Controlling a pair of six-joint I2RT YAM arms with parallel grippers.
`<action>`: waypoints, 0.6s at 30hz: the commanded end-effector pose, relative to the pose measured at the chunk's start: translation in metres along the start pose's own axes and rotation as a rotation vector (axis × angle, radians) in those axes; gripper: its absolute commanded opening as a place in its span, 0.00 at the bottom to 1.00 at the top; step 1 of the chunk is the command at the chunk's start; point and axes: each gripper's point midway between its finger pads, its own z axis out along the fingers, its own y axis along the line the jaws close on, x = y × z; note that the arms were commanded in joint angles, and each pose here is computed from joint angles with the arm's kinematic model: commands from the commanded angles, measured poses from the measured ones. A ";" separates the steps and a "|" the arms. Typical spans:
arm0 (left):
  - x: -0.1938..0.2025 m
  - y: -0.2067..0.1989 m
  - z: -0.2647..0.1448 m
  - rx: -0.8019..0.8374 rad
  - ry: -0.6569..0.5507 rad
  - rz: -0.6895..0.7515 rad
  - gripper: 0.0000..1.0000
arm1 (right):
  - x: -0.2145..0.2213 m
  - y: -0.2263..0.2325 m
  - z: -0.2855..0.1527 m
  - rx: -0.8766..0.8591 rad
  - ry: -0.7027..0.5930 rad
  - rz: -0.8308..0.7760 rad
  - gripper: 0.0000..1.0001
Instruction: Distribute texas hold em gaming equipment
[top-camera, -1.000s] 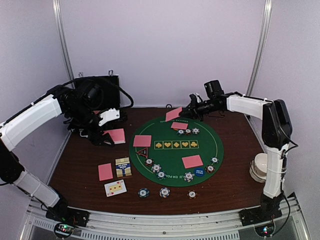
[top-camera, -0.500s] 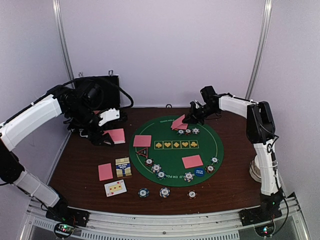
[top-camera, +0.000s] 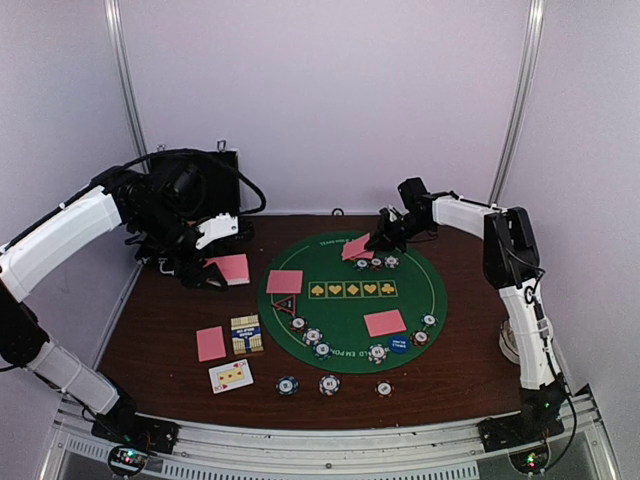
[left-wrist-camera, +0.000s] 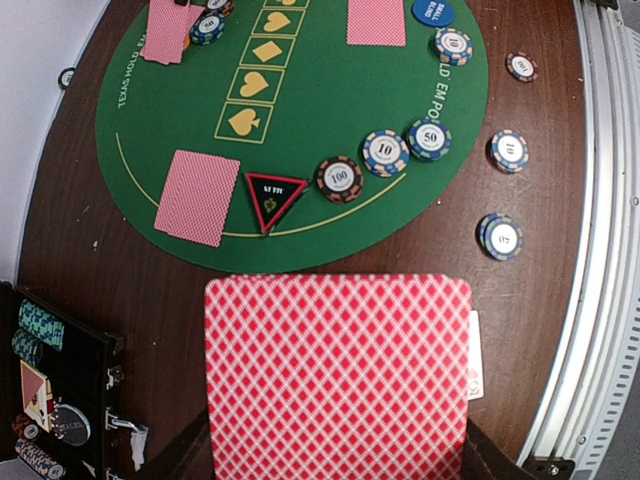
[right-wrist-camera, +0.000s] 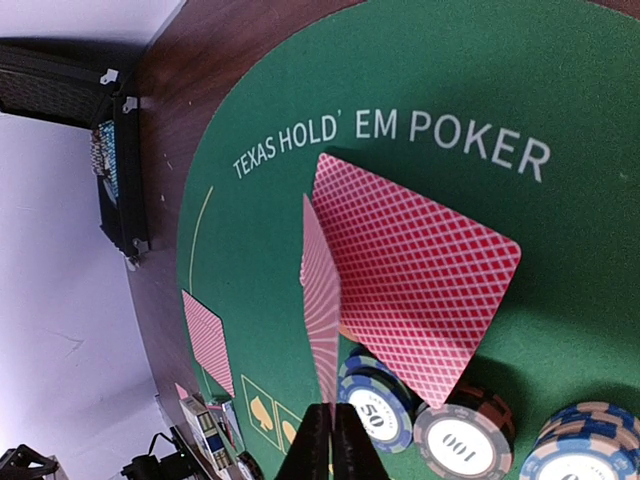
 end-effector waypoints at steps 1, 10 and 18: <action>-0.009 0.004 -0.011 -0.019 -0.037 0.005 0.00 | -0.018 -0.008 -0.005 0.019 -0.050 0.012 0.06; -0.009 0.000 -0.016 -0.017 -0.042 0.003 0.00 | -0.016 -0.001 -0.019 0.036 -0.058 -0.007 0.33; -0.007 -0.002 -0.015 -0.012 -0.038 0.036 0.00 | -0.001 0.031 -0.071 0.081 -0.139 -0.090 0.73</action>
